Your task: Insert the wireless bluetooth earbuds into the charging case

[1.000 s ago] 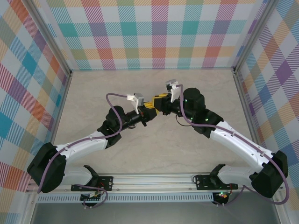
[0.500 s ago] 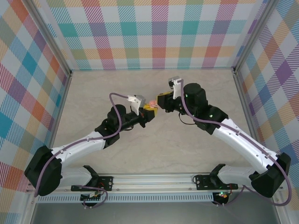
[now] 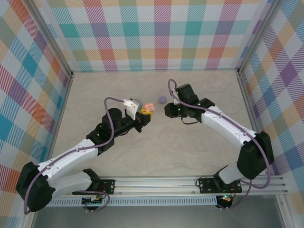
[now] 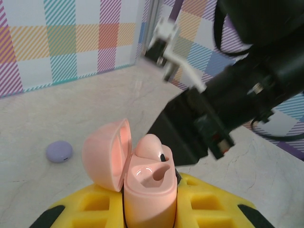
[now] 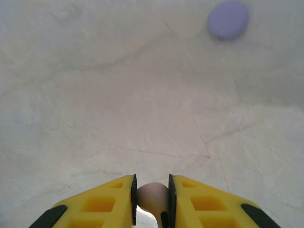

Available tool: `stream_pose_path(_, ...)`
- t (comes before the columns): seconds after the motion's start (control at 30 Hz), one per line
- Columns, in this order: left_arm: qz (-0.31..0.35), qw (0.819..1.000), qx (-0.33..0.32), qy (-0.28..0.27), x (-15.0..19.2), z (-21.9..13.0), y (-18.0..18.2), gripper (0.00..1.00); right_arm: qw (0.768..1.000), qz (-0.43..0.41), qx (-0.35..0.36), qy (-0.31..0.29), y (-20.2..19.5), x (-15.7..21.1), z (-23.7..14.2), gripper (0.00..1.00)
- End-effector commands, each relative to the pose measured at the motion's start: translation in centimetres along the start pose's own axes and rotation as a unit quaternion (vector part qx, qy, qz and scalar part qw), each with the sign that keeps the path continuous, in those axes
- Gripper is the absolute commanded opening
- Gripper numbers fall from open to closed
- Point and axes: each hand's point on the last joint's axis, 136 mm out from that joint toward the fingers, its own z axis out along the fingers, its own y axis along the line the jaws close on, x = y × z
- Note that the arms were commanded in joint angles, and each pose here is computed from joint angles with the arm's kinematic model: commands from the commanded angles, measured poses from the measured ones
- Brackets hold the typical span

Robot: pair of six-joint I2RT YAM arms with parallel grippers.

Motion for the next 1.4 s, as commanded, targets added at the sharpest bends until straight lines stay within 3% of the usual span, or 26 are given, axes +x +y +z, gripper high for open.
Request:
stream_pose_path(0.0,0.014,1.0,-0.002,-0.009,-0.7,-0.5,-0.3,0.15,0.999,0.019,0.016,0.035,-1.3,2.1,2.4,0.26)
stream_pose_path(0.23,0.012,1.0,0.0,-0.01,-0.6,-0.6,-0.4,0.15,0.994,0.035,0.054,0.09,-3.7,4.9,7.1,0.25)
stream_pose_path(0.43,0.01,1.0,-0.004,-0.012,-0.5,-0.7,-0.2,0.15,0.987,0.041,0.09,0.128,-5.5,6.8,9.1,0.25)
stream_pose_path(0.77,0.009,1.0,-0.004,-0.012,-0.3,-0.6,-0.2,0.15,0.977,0.034,0.123,0.17,-7.0,8.7,10.3,0.28)
stream_pose_path(1.1,0.009,1.0,-0.007,-0.013,-0.4,-0.7,-0.1,0.15,0.966,0.017,0.137,0.221,-7.1,9.6,10.1,0.39)
stream_pose_path(1.37,0.009,1.0,-0.007,-0.013,-0.3,-0.7,-0.1,0.15,0.949,0.027,0.17,0.264,-7.5,10.1,10.3,0.39)
